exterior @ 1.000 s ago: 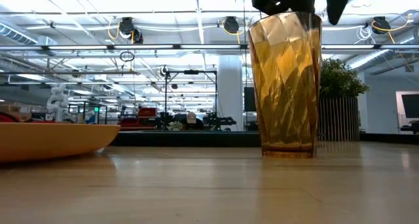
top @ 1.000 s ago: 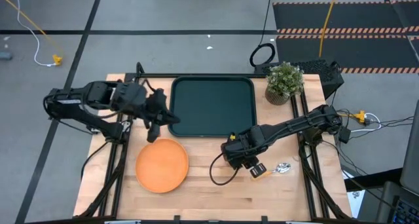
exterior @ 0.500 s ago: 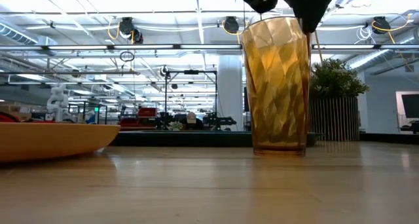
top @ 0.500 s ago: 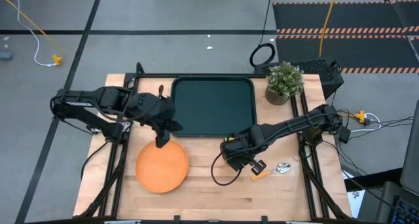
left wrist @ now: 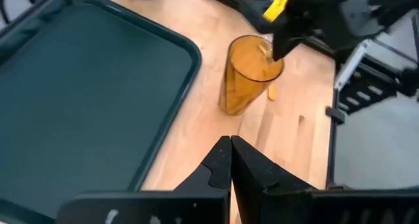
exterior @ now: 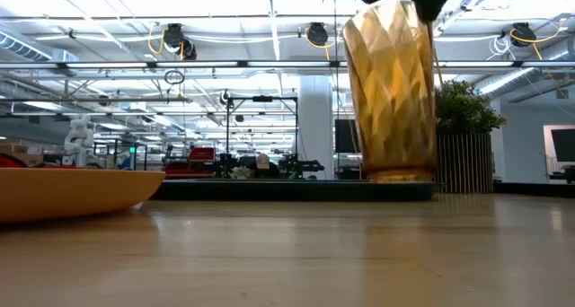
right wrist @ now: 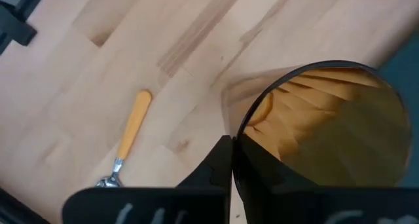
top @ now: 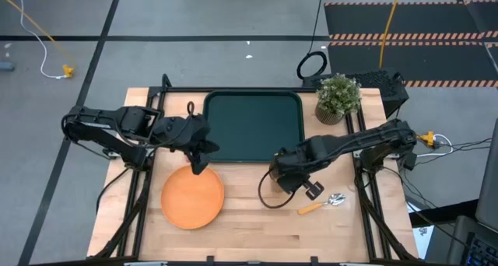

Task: Pick and place plate/cup/fork/spoon on tray
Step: Put the brown cup on the top right of the black tray

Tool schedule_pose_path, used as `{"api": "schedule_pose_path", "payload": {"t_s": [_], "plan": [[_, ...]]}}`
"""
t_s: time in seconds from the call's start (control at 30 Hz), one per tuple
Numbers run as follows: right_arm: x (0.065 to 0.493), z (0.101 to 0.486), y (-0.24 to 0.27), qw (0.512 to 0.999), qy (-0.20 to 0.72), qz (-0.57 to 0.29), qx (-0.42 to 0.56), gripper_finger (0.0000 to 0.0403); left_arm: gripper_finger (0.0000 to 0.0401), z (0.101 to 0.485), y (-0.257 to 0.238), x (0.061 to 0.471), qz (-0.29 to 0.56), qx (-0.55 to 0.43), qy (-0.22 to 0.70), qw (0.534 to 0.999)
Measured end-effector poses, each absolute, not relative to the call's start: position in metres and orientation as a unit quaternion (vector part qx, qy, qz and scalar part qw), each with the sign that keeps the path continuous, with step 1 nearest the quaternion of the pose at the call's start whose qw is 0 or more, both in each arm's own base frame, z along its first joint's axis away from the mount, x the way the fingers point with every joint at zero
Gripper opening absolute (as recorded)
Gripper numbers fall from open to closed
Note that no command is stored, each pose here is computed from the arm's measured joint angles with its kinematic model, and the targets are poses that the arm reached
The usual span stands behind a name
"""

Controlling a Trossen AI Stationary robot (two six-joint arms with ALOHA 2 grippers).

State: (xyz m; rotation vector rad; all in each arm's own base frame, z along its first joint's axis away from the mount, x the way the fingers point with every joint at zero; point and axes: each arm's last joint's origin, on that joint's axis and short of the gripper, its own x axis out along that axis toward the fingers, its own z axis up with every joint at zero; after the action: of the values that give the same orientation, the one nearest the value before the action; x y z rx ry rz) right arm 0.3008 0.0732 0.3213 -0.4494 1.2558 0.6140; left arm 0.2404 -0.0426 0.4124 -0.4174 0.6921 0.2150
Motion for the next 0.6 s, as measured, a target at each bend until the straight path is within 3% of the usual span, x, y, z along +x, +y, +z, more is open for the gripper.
{"api": "schedule_pose_path", "payload": {"t_s": [0.27, 0.6], "plan": [[0.27, 0.357, 0.055, 0.779, 0.534, 0.26, -0.202, 0.0001, 0.0005, 0.413, -0.041, 0.25, 0.161, -0.212, 0.292, 0.919], [0.237, 0.379, 0.031, 0.781, 0.541, 0.197, -0.244, 0.0, 0.0005, 0.405, -0.042, 0.268, 0.189, -0.223, 0.275, 0.916]]}}
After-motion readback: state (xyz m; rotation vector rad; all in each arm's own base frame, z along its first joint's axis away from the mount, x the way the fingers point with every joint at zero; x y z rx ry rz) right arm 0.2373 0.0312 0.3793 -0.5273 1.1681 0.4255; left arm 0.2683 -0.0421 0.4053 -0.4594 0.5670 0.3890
